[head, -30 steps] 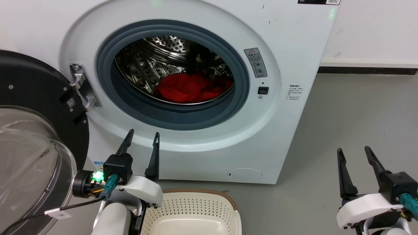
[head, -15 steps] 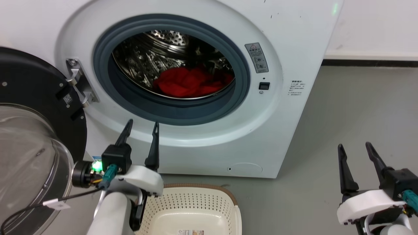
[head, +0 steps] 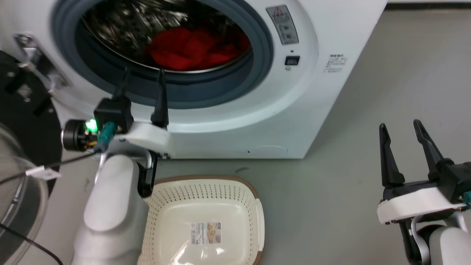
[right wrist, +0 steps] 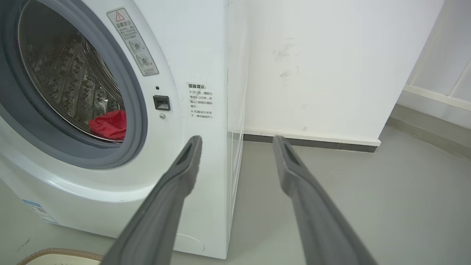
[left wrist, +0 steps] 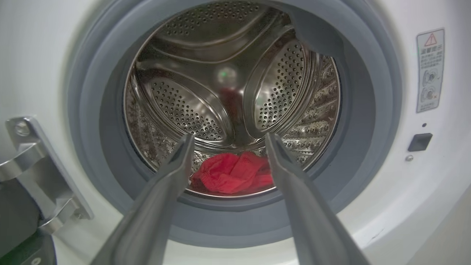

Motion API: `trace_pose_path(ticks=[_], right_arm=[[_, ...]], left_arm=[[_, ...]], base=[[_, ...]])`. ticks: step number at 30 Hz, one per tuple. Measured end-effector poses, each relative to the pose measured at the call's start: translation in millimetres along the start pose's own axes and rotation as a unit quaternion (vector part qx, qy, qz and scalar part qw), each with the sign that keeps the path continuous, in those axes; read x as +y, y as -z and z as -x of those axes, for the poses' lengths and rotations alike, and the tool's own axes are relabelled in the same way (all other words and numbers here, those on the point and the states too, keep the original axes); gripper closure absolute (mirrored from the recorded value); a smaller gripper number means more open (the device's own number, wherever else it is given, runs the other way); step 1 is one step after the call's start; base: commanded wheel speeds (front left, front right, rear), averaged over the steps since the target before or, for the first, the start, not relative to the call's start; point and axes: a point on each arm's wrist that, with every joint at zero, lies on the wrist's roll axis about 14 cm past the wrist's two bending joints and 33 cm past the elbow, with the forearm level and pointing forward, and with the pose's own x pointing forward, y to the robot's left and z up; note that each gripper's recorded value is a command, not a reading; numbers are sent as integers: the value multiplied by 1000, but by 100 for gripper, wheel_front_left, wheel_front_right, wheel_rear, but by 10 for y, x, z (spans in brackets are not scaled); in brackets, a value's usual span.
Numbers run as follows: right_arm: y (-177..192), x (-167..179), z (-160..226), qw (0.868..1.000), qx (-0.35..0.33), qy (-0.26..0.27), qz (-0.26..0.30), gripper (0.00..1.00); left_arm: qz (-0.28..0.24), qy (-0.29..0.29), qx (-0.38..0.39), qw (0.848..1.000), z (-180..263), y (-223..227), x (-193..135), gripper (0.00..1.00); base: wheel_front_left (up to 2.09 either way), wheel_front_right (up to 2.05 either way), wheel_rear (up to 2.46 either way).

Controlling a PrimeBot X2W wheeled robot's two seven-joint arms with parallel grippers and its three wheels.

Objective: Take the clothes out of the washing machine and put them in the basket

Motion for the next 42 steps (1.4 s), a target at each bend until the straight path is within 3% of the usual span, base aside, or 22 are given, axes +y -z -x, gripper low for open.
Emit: trace_pose_path(ticks=[19,27,35,42], right_arm=[[682,-252,-212,998,59,32,-17,0],[1006,-316,-247,995,85,40,-32,0],[1268,-407,-183,991,116,55,-44,0],[1407,-459,-126,987,138,63,-47,0]], left_arm=[[-27,31,82,996,-1292,920,-87,0],[-39,38,152,987,-1742,1388,-54,0],[-49,54,241,968,-2022,1839,-114,0],[-54,59,363,928,-2009,2305,-84,0]], base=[[0,0,0],[0,0,0],[0,0,0],[0,0,0]])
